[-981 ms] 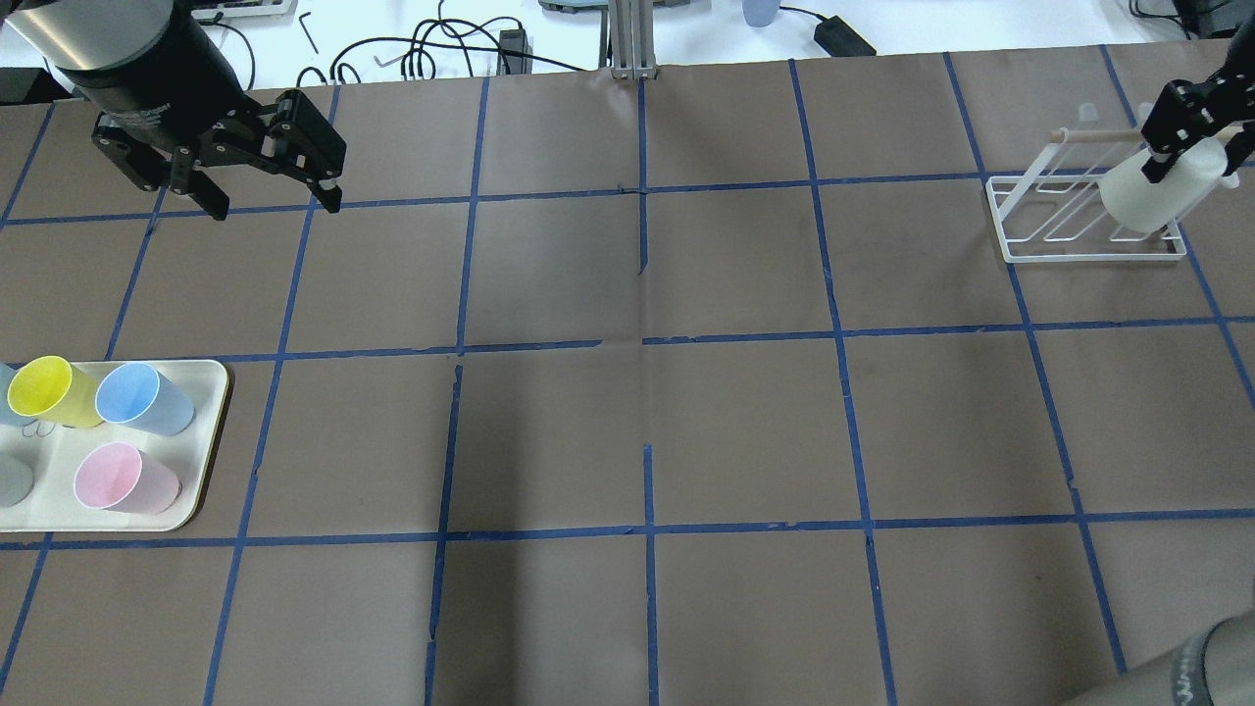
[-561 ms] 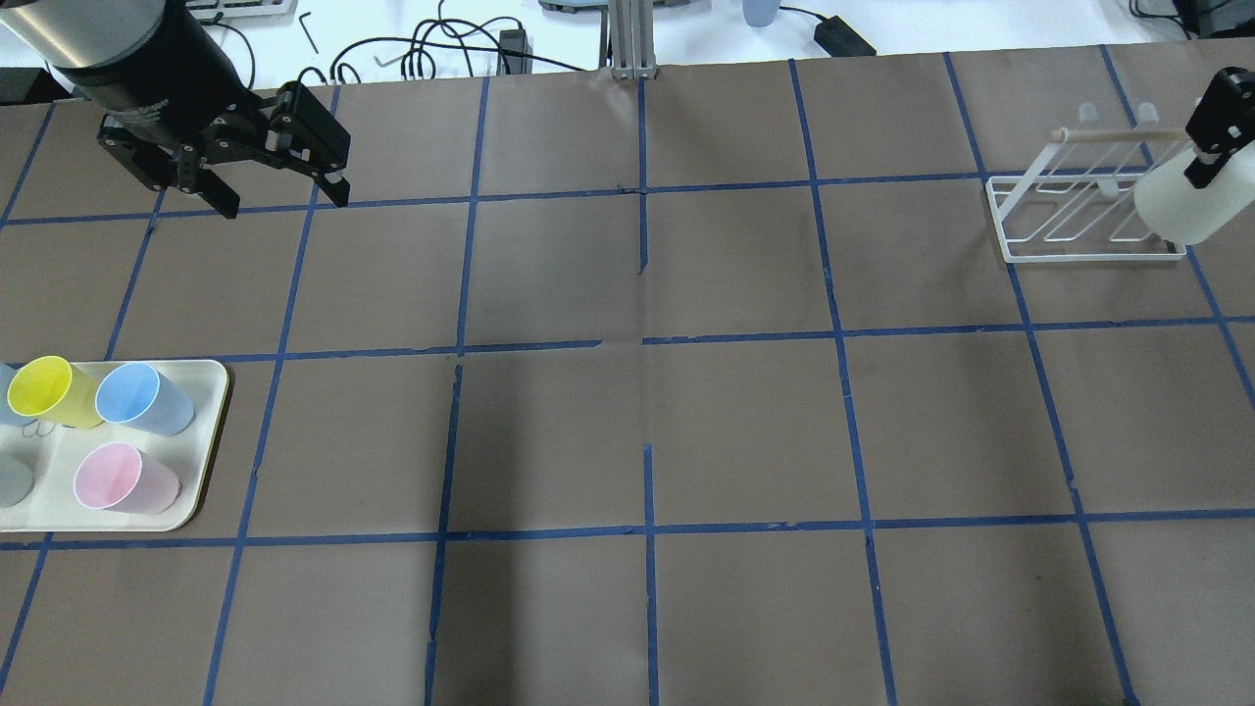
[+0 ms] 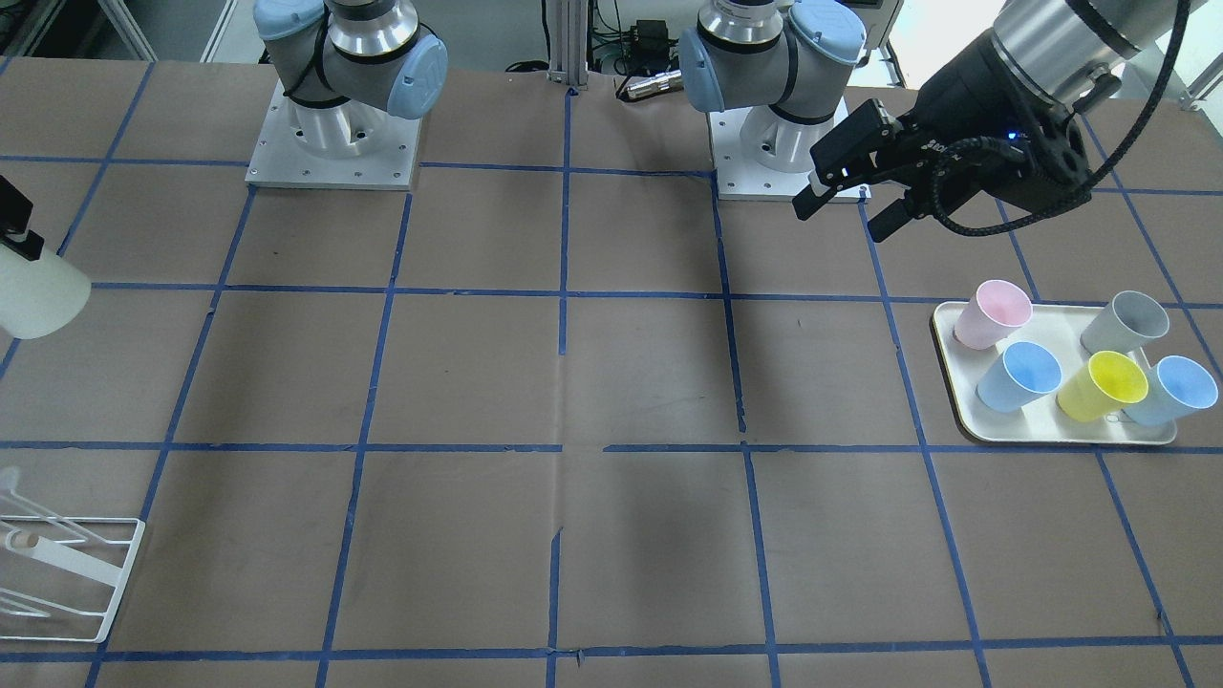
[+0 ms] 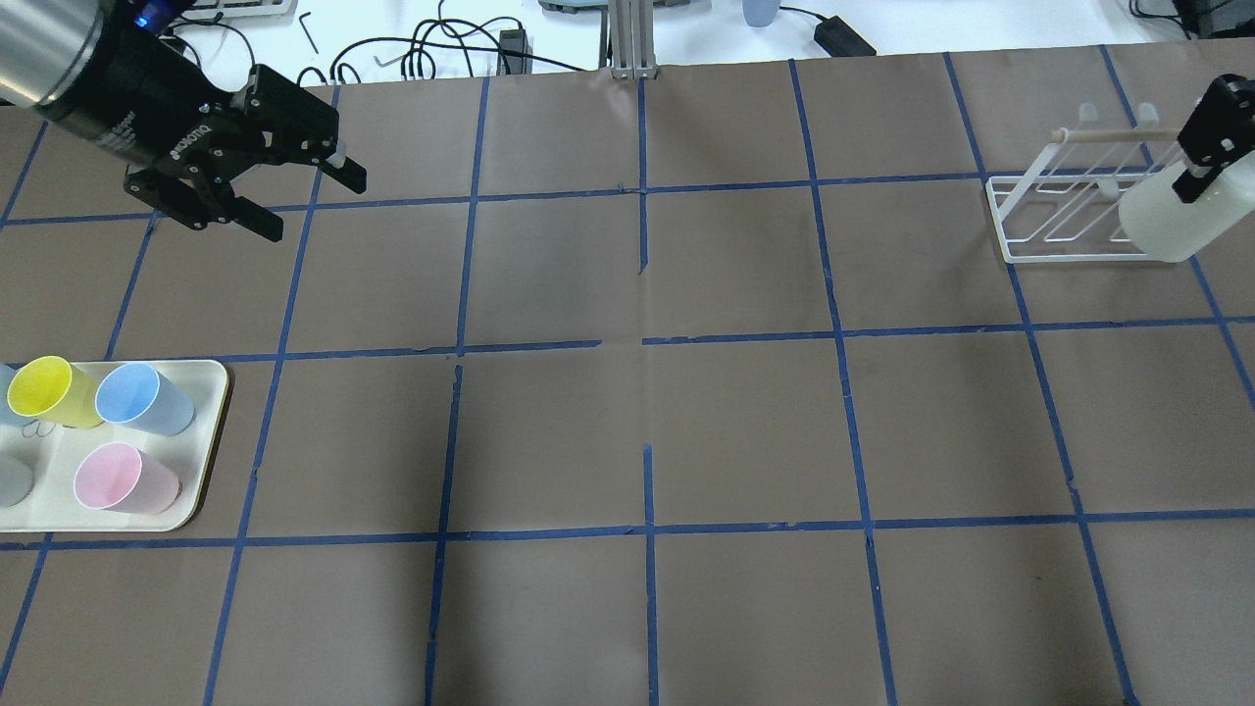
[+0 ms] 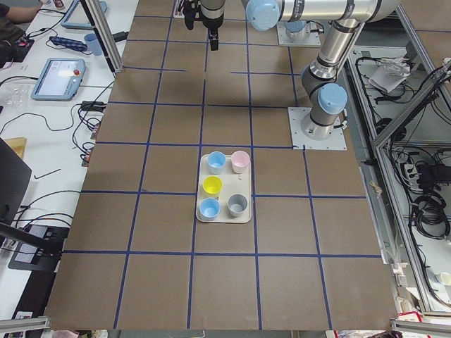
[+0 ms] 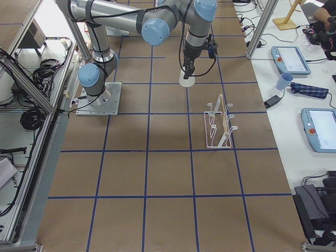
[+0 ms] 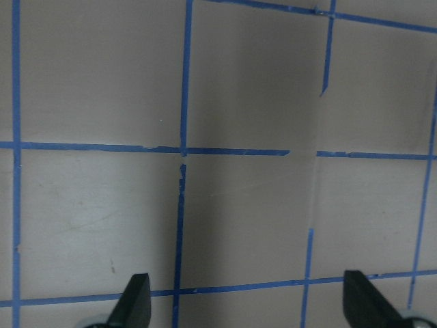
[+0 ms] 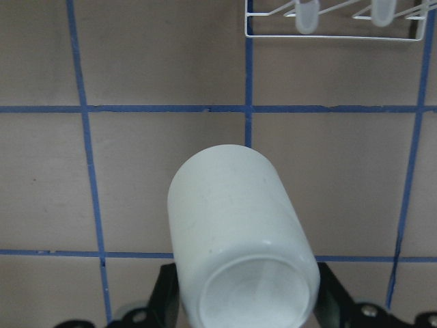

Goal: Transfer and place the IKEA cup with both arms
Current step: 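Raise the white cup toward the middle while the left arm reaches toward it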

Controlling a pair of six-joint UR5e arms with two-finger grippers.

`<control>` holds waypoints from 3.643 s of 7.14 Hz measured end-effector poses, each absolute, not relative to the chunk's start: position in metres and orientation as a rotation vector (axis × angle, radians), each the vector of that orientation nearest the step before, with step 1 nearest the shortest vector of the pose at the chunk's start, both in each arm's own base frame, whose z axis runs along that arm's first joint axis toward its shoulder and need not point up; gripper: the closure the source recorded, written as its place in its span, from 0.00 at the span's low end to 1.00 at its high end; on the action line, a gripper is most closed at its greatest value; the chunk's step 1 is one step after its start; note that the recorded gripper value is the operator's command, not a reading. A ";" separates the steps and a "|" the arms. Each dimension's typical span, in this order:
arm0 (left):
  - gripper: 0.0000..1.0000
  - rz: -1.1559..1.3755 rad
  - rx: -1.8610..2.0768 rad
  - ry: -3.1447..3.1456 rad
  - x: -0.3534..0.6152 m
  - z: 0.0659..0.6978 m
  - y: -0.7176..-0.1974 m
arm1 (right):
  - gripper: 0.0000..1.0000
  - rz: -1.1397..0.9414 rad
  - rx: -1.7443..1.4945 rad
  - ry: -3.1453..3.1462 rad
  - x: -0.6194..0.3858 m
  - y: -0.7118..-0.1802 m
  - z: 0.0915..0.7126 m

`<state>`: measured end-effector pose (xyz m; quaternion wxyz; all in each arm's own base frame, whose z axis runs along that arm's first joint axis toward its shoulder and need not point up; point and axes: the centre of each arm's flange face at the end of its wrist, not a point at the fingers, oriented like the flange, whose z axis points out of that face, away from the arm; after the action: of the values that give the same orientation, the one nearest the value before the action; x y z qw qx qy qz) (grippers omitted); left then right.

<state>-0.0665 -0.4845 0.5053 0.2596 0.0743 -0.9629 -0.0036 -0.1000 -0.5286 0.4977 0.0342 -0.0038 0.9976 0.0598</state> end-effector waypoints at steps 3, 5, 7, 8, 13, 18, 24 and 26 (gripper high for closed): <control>0.00 -0.030 0.333 -2.275 -0.068 0.470 -0.463 | 0.53 0.240 -0.015 2.798 -0.048 -0.523 0.491; 0.00 -0.025 0.378 -2.016 -0.082 0.454 -0.461 | 0.53 0.299 0.066 2.506 -0.010 -0.516 0.487; 0.00 -0.001 0.380 -1.828 -0.095 0.426 -0.462 | 0.53 0.323 0.191 2.249 0.014 -0.512 0.491; 0.00 0.016 0.347 -1.751 -0.109 0.421 -0.463 | 0.53 0.339 0.264 2.124 0.023 -0.509 0.495; 0.00 0.029 0.190 -1.633 -0.163 0.404 -0.479 | 0.52 0.387 0.427 1.812 0.079 -0.494 0.520; 0.00 -0.036 0.104 -1.469 -0.220 0.383 -0.488 | 0.52 0.420 0.426 1.739 0.123 -0.492 0.523; 0.17 -0.063 0.094 -1.361 -0.238 0.384 -0.487 | 0.52 0.461 0.417 1.737 0.137 -0.489 0.512; 0.36 -0.069 0.084 -1.360 -0.243 0.386 -0.486 | 0.51 0.462 0.416 1.738 0.138 -0.489 0.512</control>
<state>-0.2435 -0.4856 0.3859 0.7763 0.0388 -0.6283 -0.0319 0.1379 -0.4893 0.5118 0.6037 0.1798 0.7506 0.1996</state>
